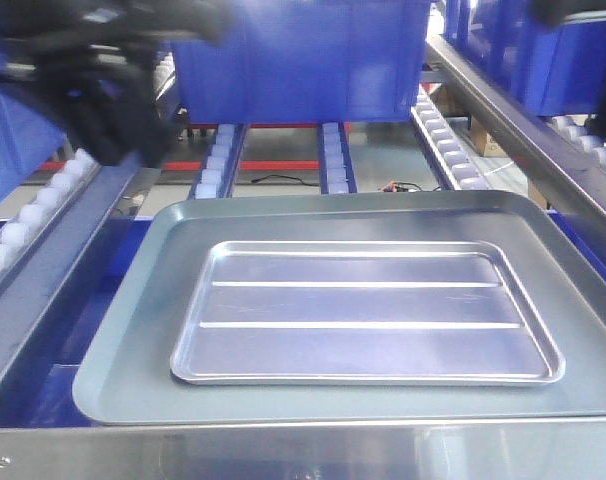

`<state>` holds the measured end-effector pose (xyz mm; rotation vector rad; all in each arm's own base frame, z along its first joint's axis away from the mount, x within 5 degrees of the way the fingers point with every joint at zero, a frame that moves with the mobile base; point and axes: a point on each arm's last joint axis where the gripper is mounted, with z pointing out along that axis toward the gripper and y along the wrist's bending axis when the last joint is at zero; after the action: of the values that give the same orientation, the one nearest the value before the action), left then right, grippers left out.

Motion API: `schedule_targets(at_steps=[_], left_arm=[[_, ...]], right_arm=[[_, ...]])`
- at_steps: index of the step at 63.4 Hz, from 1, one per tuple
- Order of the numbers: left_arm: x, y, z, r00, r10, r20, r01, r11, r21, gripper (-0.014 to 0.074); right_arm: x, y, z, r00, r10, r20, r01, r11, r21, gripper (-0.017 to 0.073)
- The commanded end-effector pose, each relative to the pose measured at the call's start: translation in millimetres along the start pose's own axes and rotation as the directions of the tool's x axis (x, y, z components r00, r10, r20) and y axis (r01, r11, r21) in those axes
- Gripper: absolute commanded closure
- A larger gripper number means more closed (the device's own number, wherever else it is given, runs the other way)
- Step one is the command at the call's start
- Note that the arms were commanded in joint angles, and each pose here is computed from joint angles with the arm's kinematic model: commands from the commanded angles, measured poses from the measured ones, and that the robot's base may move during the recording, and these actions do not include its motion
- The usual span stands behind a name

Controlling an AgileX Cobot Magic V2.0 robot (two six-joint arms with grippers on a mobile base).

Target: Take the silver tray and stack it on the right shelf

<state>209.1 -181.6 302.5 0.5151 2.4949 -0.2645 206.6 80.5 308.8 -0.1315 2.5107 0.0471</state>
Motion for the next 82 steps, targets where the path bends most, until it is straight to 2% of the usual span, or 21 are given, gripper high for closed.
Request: schedule_targets(at_steps=[1,11,16,22,32,38,41,49,82], left_arm=[[8,3.1,-31,0.983,-0.002,0.183,-0.012,0.997,0.074,0.0681],[43,15.6,-44,0.953,0.020,0.303,-0.055,0.993,0.107,0.0687],[62,20.3,-45,0.933,0.043,0.357,-0.092,0.988,0.123,0.0687],[84,26.5,-48,0.908,0.041,0.418,-0.112,0.983,0.148,0.0687],[110,34.6,-57,0.864,0.019,0.503,-0.127,0.975,0.180,0.0687],[119,37.8,-59,0.854,0.014,0.519,-0.128,0.975,0.184,0.0687],[121,38.7,-60,0.854,0.014,0.521,-0.127,0.975,0.184,0.0687],[122,38.6,-60,0.858,-0.002,0.514,-0.115,0.974,0.195,0.0687],[122,38.5,-59,0.859,-0.001,0.513,-0.114,0.974,0.194,0.0687]], right_arm=[[10,-8.0,-20,0.990,-0.037,0.134,0.041,0.999,-0.024,0.0503],[53,-20.1,-29,0.972,-0.058,0.226,0.073,0.996,-0.060,0.0503],[74,-26.0,-33,0.956,-0.049,0.289,0.076,0.994,-0.083,0.0503],[96,-32.9,-40,0.927,-0.030,0.374,0.077,0.991,-0.111,0.0503],[123,-44.2,-60,0.845,0.018,0.535,0.076,0.985,-0.153,0.0503],[129,-48.9,-75,0.775,0.049,0.630,0.082,0.981,-0.176,0.0503],[131,-50.3,-79,0.757,0.057,0.650,0.082,0.980,-0.181,0.0503],[133,-51.2,-81,0.751,0.061,0.658,0.081,0.980,-0.183,0.0503],[133,-51.3,-81,0.753,0.060,0.655,0.080,0.980,-0.182,0.0503]])
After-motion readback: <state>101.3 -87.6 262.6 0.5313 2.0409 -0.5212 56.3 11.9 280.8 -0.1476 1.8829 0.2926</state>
